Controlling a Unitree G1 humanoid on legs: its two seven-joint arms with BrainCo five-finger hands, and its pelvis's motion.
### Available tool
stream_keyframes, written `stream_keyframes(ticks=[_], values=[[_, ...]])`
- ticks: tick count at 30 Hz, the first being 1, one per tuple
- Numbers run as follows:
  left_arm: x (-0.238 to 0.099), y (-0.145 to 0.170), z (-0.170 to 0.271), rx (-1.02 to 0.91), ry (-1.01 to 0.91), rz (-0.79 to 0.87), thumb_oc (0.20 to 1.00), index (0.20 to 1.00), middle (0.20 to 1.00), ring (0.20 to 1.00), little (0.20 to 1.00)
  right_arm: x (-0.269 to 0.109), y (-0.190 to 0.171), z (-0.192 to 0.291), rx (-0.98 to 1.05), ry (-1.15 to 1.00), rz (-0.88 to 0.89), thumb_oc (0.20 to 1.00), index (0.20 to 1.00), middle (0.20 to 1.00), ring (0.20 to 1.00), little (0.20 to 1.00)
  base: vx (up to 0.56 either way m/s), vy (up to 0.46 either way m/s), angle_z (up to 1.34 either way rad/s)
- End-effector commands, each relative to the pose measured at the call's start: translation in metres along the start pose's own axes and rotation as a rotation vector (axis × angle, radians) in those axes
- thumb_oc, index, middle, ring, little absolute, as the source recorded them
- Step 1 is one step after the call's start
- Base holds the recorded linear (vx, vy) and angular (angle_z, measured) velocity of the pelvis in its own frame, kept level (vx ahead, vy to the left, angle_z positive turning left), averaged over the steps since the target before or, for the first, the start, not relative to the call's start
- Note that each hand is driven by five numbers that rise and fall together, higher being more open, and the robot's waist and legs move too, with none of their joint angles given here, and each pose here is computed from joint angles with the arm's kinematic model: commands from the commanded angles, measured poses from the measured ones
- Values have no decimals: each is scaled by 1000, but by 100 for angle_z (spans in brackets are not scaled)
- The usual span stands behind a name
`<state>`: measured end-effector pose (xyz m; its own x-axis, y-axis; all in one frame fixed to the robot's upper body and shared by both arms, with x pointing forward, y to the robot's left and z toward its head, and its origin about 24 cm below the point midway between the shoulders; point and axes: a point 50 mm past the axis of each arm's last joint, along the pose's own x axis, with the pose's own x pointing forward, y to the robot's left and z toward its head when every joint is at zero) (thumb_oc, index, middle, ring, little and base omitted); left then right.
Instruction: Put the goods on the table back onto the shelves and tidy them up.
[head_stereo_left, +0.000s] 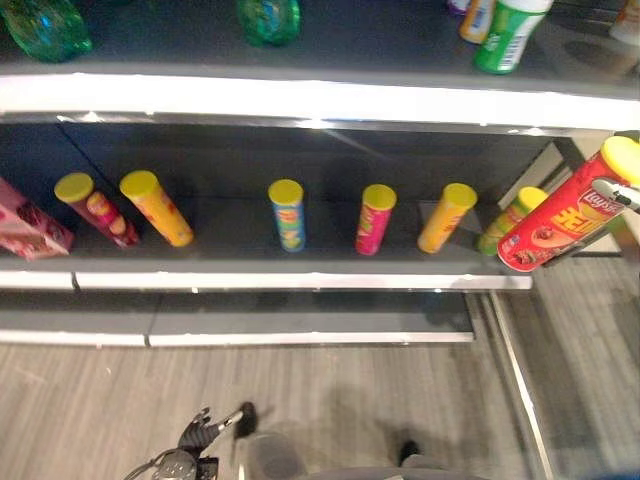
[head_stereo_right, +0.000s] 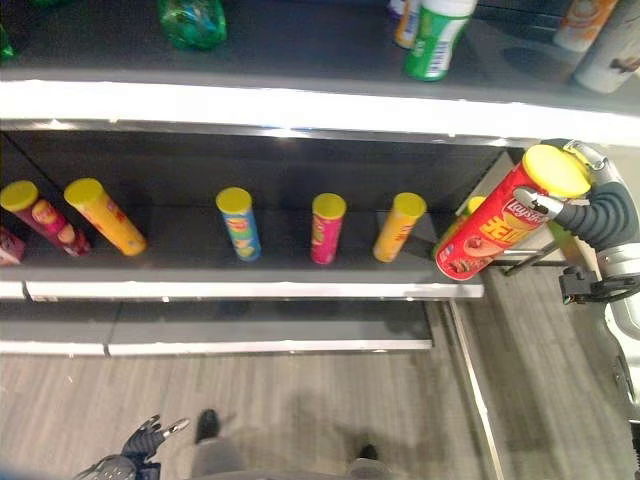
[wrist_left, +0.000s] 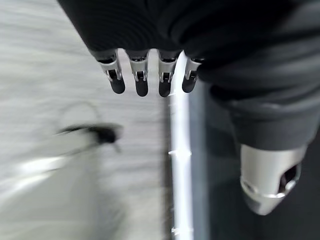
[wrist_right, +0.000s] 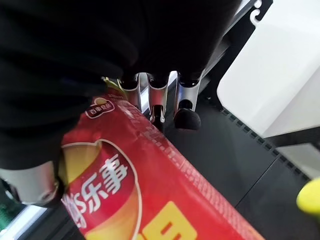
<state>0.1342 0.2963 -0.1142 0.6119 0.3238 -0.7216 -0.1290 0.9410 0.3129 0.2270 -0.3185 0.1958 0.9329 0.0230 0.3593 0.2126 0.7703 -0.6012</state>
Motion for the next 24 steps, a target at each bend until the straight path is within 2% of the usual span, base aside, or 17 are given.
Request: stream_keyframes(ticks=[1,4,8,15,24], values=[[-2,5,7,76,-54,2,1000,1000,1000,1000,1000,21,-12,29,-83,-141,-53,200,200,200,200,200,-87,512,17],[-1,8,21,44,-110,7,1000,1000,1000,1000,1000,24,-6,26,-47,-138,-61,200,200,200,200,200,-133,579,-29],[-3,9,9,-17,-67,19,1000,1000,1000,1000,1000,26,-2,26,-36,-141,-46,200,200,200,200,200,-78,315,19],[-12,2,-26,-82,49,19,1000,1000,1000,1000,1000,26,7,25,-20,-145,-27,200,200,200,200,200,-33,106,8],[-12,-7,-25,-39,50,-16,1000,1000,1000,1000,1000,20,11,24,-65,-123,17,200,200,200,200,200,-7,162,30]])
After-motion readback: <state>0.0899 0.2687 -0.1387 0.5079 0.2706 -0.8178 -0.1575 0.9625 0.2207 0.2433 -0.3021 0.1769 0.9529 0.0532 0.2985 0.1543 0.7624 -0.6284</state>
